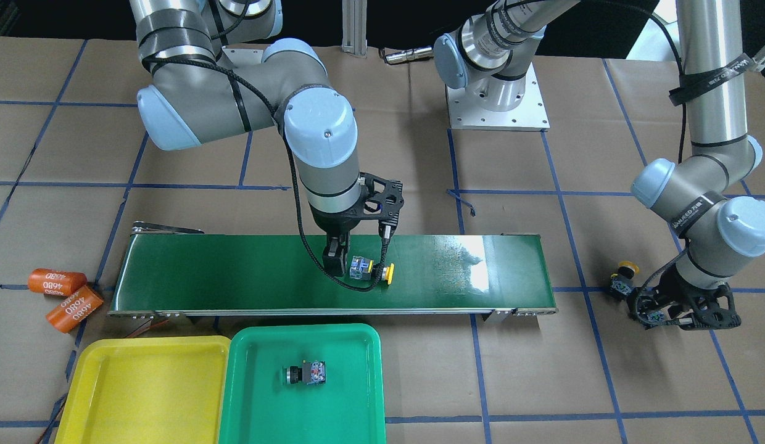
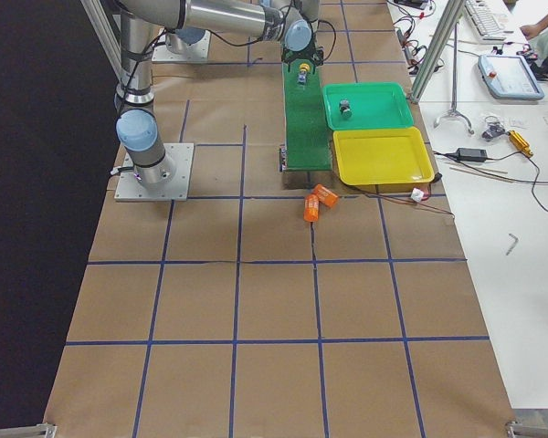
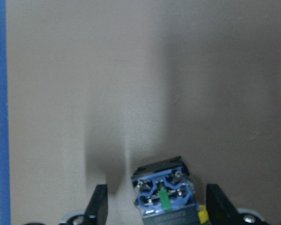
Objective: Sort buttons by color to trays
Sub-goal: 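Carry the yellow-cap button into the yellow tray while the left brings another button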
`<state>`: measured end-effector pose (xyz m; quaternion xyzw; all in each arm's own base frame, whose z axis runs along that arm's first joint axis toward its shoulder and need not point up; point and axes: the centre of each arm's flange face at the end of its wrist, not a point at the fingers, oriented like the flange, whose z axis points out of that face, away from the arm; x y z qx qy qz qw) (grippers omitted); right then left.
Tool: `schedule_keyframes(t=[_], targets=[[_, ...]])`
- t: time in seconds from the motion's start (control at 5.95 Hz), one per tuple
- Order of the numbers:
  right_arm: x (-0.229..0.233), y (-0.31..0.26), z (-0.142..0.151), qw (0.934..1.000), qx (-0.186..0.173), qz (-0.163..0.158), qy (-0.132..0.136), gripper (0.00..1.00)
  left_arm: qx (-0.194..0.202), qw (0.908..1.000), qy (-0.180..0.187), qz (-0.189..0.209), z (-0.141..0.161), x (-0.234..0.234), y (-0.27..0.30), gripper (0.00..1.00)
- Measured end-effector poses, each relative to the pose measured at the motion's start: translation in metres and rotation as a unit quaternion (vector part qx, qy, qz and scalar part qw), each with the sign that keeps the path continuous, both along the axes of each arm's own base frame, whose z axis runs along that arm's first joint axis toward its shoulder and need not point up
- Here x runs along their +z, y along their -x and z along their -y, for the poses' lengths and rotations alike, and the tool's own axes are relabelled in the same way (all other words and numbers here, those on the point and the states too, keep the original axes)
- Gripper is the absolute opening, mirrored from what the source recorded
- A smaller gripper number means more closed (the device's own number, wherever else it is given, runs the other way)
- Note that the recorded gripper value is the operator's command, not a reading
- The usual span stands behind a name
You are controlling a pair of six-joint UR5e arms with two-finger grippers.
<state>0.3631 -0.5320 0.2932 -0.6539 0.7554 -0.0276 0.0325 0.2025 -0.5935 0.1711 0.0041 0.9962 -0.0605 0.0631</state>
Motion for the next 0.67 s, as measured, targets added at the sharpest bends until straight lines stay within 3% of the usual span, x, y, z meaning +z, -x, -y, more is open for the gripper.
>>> schedule_keyframes(t=[0.17, 0.34, 0.5, 0.67], targets=[[-0.019, -0.006, 0.002, 0.9999, 0.008, 0.006, 0.006, 1.0, -0.002, 1.0, 0.002, 0.002, 0.0, 0.003, 0.002, 0.01], [-0.036, -0.002, 0.002, 0.9995, 0.026, 0.007, 0.017, 0.99, -0.008, 1.0, 0.005, 0.004, 0.001, 0.012, 0.003, 0.0], [-0.047, 0.01, 0.002, 0.9988, 0.04, 0.007, 0.028, 0.76, -0.027, 0.9995, 0.015, 0.012, 0.009, 0.03, 0.002, 0.0], [-0.054, 0.026, 0.006, 0.9989, 0.036, -0.001, 0.029, 0.46, -0.08, 0.9963, 0.019, 0.023, 0.015, 0.053, 0.007, 0.0]])
